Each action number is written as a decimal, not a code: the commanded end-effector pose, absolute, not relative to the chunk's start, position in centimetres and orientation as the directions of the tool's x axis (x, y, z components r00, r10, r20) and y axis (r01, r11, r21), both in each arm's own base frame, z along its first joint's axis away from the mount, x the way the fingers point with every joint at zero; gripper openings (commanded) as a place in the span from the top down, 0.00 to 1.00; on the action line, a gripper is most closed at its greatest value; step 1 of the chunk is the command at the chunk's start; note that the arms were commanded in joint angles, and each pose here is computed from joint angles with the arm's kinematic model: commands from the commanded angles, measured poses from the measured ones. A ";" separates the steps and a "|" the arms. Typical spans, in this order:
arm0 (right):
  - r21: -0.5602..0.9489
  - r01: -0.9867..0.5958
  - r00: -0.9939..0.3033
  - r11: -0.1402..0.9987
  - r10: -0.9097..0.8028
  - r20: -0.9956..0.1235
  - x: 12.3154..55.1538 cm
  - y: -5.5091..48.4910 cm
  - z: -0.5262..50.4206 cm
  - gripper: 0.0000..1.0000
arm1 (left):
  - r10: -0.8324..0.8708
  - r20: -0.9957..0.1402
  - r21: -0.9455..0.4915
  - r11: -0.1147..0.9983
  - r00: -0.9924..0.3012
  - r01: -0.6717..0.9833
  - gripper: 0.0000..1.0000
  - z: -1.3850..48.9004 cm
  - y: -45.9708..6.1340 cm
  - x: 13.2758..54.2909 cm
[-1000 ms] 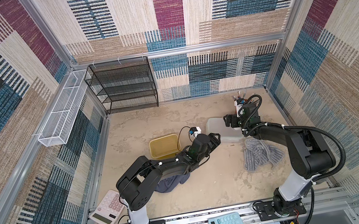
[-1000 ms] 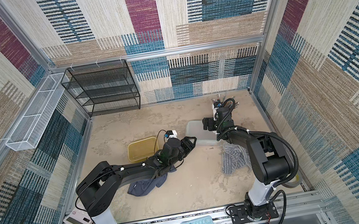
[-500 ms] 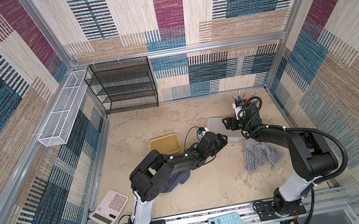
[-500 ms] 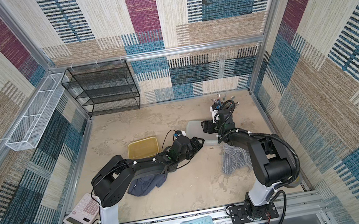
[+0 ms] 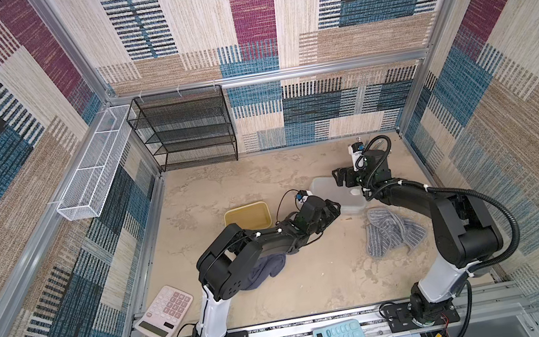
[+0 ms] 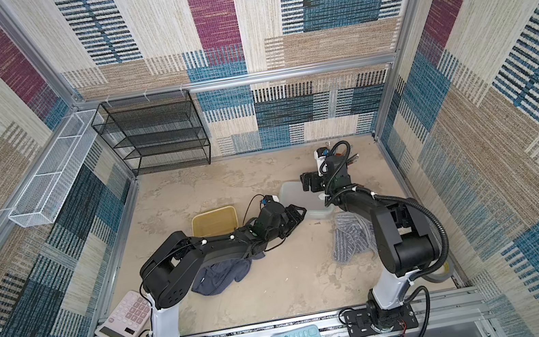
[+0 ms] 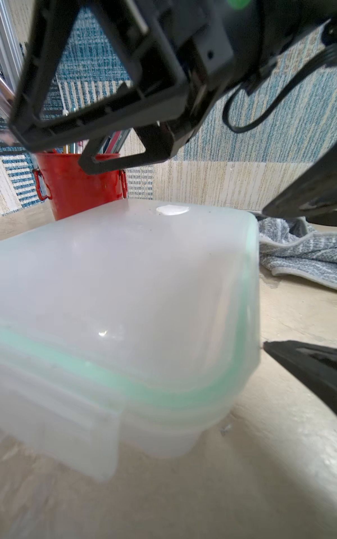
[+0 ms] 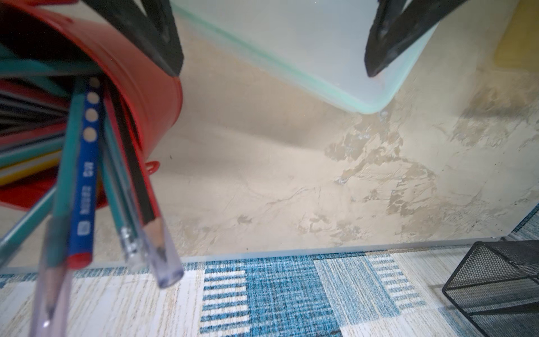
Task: Wipe the insides of the lunch boxes
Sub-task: Adjust the lunch box at the center of the board, then open the fastener of the lunch box.
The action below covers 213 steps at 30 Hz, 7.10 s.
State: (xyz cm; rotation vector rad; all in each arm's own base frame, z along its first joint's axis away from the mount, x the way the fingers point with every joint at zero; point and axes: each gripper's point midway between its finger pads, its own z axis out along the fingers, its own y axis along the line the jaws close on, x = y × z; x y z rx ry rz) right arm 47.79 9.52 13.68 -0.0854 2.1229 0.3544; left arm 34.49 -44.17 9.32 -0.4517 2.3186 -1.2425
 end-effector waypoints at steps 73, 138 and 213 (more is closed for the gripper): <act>0.563 -0.263 -0.822 0.783 0.124 -0.556 42.2 16.4 11.2 0.13 | -0.521 -0.156 -0.890 0.442 -0.839 -0.109 0.32 9.9 -40.3 42.3; 0.915 -0.147 -0.576 0.375 0.720 -0.387 36.5 14.4 13.4 0.05 | -0.241 -0.405 -0.631 0.772 -0.882 0.079 0.30 11.8 -35.2 36.3; 0.916 -0.085 -0.601 0.392 0.713 -0.361 37.4 15.8 10.4 0.65 | -0.196 -0.356 -0.524 0.851 -0.914 0.021 0.37 7.4 -35.6 36.1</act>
